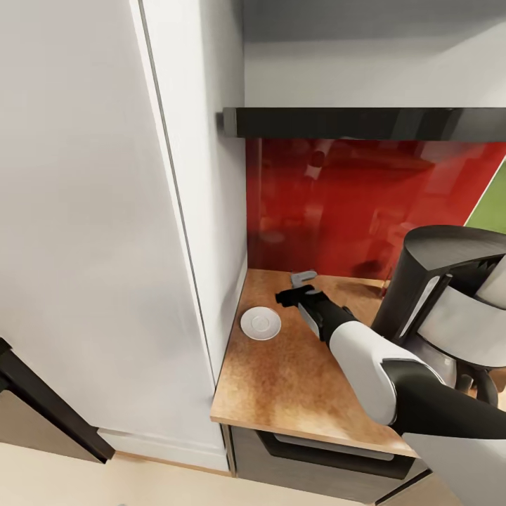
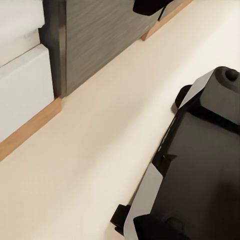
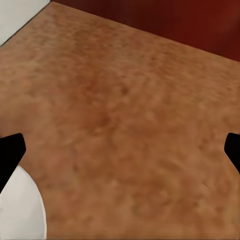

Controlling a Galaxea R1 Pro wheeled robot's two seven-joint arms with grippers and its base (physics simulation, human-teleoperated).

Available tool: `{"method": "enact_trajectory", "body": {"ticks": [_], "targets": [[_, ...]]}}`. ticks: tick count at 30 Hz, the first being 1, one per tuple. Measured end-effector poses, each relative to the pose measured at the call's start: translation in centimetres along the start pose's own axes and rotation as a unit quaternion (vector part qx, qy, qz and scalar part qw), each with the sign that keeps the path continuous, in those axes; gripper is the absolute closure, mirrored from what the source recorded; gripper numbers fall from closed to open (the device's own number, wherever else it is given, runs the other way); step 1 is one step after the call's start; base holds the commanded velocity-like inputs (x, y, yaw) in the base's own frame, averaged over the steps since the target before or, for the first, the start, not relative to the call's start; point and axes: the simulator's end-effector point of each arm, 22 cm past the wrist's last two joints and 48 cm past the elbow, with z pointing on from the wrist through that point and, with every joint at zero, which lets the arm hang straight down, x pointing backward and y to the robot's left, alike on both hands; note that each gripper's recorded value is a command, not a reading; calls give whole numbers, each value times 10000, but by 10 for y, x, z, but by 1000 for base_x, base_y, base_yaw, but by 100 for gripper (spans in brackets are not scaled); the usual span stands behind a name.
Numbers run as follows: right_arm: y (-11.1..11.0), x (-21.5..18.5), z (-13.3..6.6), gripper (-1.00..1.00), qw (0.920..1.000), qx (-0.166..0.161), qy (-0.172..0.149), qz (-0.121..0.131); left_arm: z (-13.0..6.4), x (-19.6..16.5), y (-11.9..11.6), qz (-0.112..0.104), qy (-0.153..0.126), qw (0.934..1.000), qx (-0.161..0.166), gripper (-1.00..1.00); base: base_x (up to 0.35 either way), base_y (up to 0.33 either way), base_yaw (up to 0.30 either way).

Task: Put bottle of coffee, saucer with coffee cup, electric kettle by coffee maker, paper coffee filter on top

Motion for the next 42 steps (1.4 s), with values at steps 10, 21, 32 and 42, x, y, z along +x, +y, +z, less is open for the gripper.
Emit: {"method": "enact_trajectory", "body": {"ticks": [10,21,32,42], "targets": [[8,16,2,-100,9998,-62,-176,13,0,1,-1,15,13,10000,4,-100,0,0,0],[16,35,2,-100,9992,-111,-374,39,1,2,-2,20,22,10000,9,-100,0,0,0],[23,59,2,-100,9992,-151,-365,55,1,4,-3,18,31,10000,19,-100,0,0,0],[25,70,1,-100,9994,-161,-307,61,2,5,-4,11,41,10000,24,-100,0,0,0]]}}
